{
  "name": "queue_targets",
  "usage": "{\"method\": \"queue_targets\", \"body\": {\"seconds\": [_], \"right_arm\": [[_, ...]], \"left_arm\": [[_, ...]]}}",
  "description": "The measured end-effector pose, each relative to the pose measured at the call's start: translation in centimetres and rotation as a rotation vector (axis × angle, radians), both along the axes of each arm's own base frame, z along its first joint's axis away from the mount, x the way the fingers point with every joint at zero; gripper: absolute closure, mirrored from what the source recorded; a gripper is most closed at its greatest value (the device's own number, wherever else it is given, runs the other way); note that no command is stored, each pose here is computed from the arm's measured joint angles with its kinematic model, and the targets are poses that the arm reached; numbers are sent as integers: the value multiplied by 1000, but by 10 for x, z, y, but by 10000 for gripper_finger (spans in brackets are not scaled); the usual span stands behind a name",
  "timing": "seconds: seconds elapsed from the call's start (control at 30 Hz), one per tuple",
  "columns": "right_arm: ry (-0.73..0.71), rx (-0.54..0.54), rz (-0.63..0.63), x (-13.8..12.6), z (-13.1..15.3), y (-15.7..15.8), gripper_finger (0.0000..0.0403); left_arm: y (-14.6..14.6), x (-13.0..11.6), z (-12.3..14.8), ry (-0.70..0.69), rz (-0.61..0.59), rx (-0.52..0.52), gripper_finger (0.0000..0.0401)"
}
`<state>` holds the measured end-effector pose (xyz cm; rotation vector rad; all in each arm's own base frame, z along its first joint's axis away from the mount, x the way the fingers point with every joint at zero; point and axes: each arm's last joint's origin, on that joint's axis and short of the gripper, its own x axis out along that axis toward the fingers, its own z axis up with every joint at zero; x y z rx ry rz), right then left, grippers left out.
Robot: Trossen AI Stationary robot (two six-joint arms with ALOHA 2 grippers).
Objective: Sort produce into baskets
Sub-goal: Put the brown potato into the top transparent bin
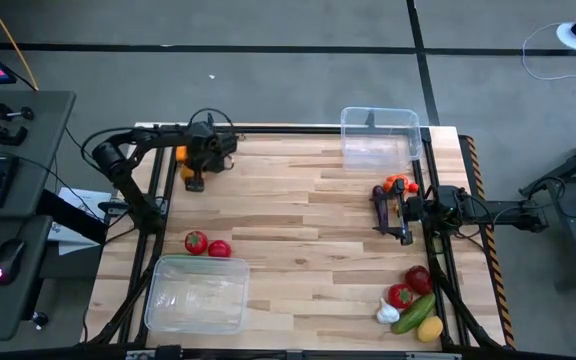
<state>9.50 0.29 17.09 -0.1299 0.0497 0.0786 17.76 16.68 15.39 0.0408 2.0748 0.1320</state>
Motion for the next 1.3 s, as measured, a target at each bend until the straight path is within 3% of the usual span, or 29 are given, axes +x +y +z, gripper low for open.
{"method": "queue_targets", "body": {"seconds": [0.33,0.47,0.6,0.73,0.87,1.03,1.3], "right_arm": [[0,0,0,0,0,0,25],[0,0,0,0,0,0,25],[0,0,0,0,0,0,25],[0,0,0,0,0,0,25],[0,0,0,0,0,0,25],[0,0,0,0,0,0,25],[0,0,0,0,0,0,25]], "left_arm": [[-13,-13,-22,48,30,24,75],[-11,-10,-18,35,72,57,106],[-5,-3,1,-7,82,94,171],[2,6,44,-119,98,179,175],[3,12,106,-400,232,287,175],[-9,32,164,-1007,430,301,171],[-44,138,159,-1478,257,222,161]]}}
